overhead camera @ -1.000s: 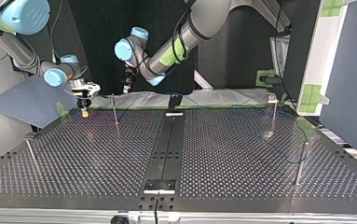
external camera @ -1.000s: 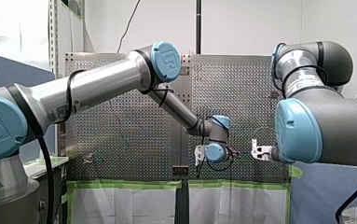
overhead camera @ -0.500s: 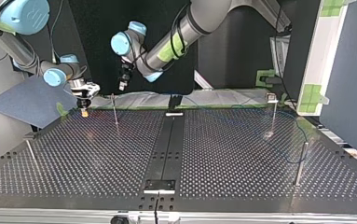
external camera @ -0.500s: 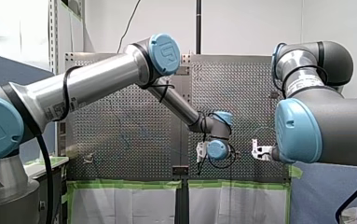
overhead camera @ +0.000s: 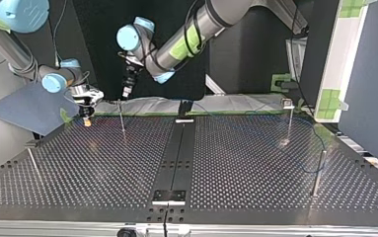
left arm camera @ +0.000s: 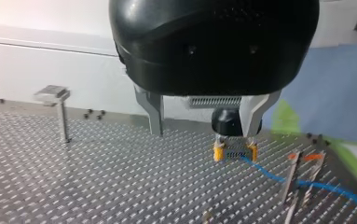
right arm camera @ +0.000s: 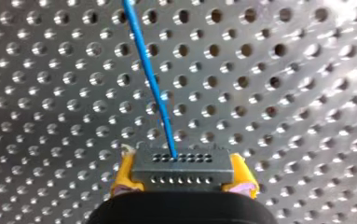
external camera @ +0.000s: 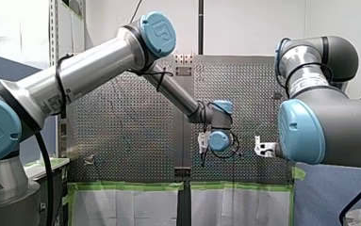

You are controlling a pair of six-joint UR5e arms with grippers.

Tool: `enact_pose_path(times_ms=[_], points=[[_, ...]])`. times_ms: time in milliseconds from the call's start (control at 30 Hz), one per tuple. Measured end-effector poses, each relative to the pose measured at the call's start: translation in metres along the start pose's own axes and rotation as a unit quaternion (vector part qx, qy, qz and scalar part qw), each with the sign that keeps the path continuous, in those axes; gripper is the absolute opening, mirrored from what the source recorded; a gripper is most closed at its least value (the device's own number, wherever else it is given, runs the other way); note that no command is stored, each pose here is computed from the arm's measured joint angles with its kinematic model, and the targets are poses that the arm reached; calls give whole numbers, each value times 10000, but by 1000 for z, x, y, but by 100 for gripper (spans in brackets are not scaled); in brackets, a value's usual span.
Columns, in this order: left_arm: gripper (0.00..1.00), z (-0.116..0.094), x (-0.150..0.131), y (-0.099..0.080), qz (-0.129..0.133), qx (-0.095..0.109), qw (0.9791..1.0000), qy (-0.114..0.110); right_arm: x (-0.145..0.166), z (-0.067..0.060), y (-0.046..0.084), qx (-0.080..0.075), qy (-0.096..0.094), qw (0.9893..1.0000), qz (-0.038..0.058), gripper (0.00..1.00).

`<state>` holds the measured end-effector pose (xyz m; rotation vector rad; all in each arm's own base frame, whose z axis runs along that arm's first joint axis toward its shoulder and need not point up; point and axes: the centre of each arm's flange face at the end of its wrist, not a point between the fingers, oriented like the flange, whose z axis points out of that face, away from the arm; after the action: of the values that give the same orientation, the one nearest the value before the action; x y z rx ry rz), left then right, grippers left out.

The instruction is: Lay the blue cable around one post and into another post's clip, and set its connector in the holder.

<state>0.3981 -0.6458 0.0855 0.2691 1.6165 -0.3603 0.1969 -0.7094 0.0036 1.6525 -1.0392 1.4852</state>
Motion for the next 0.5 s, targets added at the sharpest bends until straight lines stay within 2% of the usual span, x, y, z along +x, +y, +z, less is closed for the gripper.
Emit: enact_pose_path(times_ms=[200, 500], points=[[81, -6, -21, 15, -144, -269, 9994, -130, 24, -4, -9, 55, 98, 9999, -54, 0], [81, -31, -39, 29, -16, -519, 9986, 76, 62, -10, -31, 195, 261, 9994, -139, 0]])
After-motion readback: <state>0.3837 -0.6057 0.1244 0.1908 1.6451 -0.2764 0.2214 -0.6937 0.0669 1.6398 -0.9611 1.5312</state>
